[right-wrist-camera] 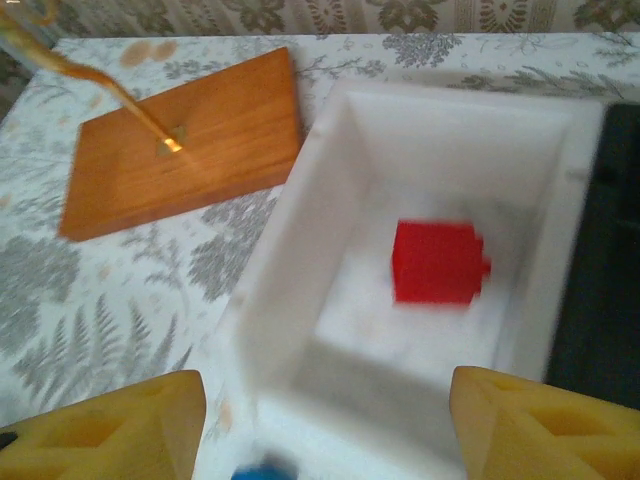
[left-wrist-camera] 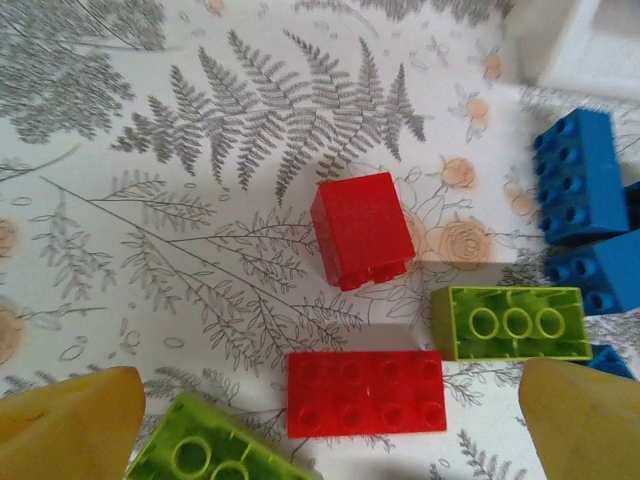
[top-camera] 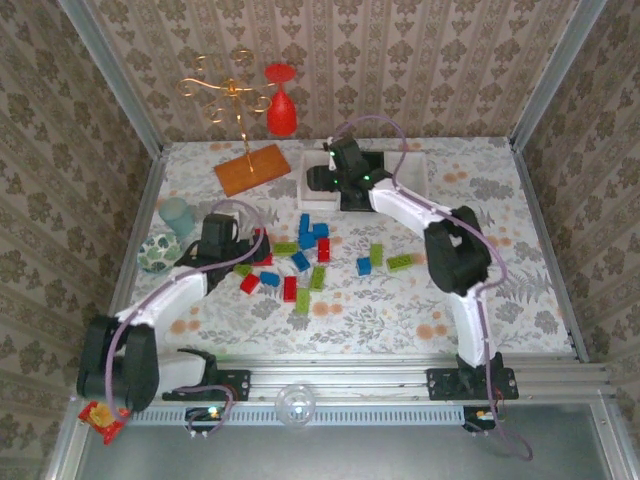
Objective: Sort the legos into containers by color
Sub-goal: Place the lego in the container, then pick up the lego from the middle-left of the table, then place the lego in the container.
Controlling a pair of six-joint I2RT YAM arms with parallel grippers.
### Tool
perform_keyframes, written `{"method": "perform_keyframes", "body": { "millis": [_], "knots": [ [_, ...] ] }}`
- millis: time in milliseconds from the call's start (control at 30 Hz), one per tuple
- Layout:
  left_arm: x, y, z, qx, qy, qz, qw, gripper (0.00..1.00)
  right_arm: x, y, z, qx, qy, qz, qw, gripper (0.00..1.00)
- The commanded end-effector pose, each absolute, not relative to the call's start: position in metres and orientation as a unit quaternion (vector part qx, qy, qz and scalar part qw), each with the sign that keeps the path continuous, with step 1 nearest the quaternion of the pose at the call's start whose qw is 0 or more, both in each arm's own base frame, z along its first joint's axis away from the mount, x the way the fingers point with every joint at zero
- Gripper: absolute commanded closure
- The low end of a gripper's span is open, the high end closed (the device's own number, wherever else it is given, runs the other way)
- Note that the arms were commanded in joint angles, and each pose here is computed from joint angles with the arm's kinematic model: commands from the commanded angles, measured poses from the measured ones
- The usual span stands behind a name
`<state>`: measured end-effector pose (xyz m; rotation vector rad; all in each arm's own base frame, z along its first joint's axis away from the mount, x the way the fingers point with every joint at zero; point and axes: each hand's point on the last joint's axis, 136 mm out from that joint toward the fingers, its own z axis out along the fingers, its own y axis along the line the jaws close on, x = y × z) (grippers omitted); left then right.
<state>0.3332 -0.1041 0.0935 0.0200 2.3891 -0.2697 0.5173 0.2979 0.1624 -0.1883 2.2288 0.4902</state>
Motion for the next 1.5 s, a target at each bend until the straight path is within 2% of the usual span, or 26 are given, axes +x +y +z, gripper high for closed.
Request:
{"method": "perform_keyframes", "body": {
  "millis": [0, 167, 300, 533, 767, 867, 1133, 1467],
  "knots": [
    [0.348, -0.119, 0.089, 0.028, 0.934, -0.099, 0.344, 0.04, 0.484, 0.300, 0.212, -0.092, 0.854, 0.242, 0.452, 0.32],
    [0.375, -0.119, 0.067, 0.032, 0.946, -0.053, 0.319, 0.07, 0.446, 0.281, 0.219, -0.086, 0.850, 0.251, 0.455, 0.29],
    [0.391, -0.124, 0.050, 0.029, 0.952, -0.048, 0.302, 0.14, 0.427, 0.264, 0.220, -0.080, 0.852, 0.239, 0.460, 0.28],
    [0.409, -0.131, 0.032, 0.031, 0.954, -0.026, 0.298, 0.43, 0.406, 0.248, 0.207, -0.076, 0.862, 0.229, 0.445, 0.27],
    [0.417, -0.138, 0.026, 0.034, 0.950, -0.007, 0.310, 0.63, 0.386, 0.237, 0.197, -0.065, 0.868, 0.234, 0.433, 0.26],
    [0.420, -0.146, 0.040, 0.040, 0.944, -0.011, 0.329, 0.72, 0.376, 0.231, 0.197, -0.062, 0.869, 0.234, 0.432, 0.26],
    [0.421, -0.224, 0.140, 0.123, 0.883, -0.038, 0.450, 0.74, 0.362, 0.190, 0.214, -0.027, 0.858, 0.211, 0.468, 0.25],
    [0.491, -0.277, 0.140, 0.176, 0.877, -0.032, 0.446, 0.67, 0.358, 0.173, 0.208, -0.003, 0.858, 0.205, 0.470, 0.24]
  ]
}}
